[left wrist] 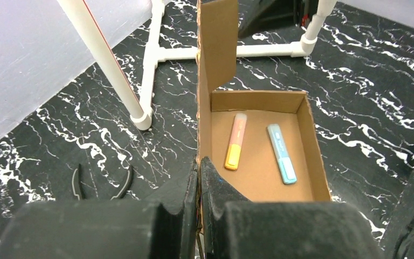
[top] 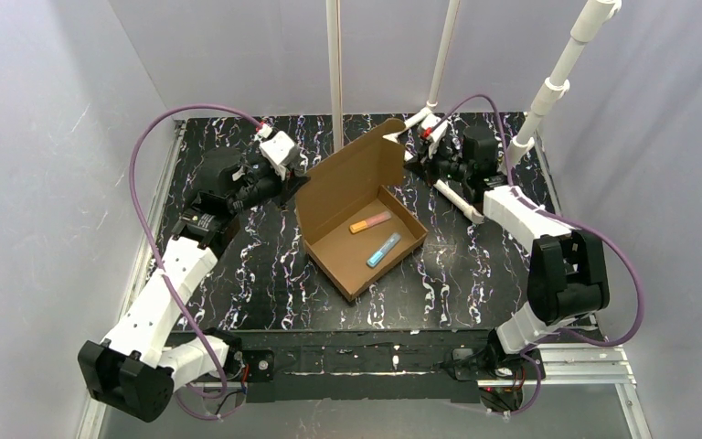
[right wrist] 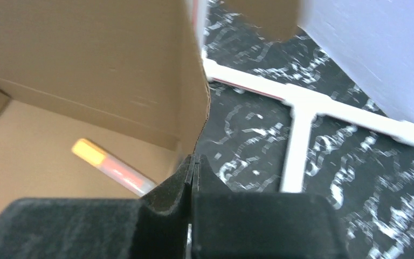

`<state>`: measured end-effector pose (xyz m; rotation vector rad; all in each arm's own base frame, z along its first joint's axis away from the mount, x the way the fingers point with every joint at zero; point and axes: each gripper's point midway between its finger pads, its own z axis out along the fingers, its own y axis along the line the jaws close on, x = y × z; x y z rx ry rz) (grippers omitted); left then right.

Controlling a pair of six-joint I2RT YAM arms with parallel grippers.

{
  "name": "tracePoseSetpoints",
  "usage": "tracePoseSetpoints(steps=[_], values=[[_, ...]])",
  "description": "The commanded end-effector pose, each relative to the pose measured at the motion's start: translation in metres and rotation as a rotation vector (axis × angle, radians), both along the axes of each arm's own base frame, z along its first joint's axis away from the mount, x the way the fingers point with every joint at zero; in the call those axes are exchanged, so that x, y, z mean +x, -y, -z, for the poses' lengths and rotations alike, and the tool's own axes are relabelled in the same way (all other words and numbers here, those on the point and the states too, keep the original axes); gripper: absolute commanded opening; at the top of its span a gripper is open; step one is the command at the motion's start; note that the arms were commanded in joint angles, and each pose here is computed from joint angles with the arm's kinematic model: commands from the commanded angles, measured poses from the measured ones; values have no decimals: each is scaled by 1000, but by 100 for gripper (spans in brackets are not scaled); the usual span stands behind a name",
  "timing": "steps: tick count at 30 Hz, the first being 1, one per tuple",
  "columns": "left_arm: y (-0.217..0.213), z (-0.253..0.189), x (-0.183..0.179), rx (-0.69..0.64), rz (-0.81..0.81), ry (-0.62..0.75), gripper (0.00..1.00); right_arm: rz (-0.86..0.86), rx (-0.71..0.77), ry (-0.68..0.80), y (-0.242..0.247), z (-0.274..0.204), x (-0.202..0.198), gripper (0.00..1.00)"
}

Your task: Fold the paper box

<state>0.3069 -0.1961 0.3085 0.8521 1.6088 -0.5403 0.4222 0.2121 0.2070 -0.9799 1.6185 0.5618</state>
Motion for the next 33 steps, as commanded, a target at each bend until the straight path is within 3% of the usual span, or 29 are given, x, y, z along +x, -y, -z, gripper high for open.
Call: tracePoseSetpoints(steps=[1, 11, 17, 20, 23, 27, 33], values=[[10, -12, -3, -95, 56, -8, 0, -215, 168, 83, -35, -30, -35, 4], [21, 11, -6, -168, 87, -142, 0, -164, 124, 9, -29, -2, -36, 7], [4, 13, -3, -122, 28, -119, 0, -303, -77, 57, 1, -25, -72, 53], [4, 10, -2, -122, 40, -120, 0, -195, -128, 114, 20, -40, -67, 67], [7, 6, -1, -145, 54, -119, 0, -2, -102, 113, 33, -43, -34, 84], [11, 3, -4, -168, 70, -142, 0, 79, -58, 63, 30, -32, 4, 85], [14, -2, -3, -188, 85, -126, 0, -92, -3, 52, -7, -24, 2, 73]])
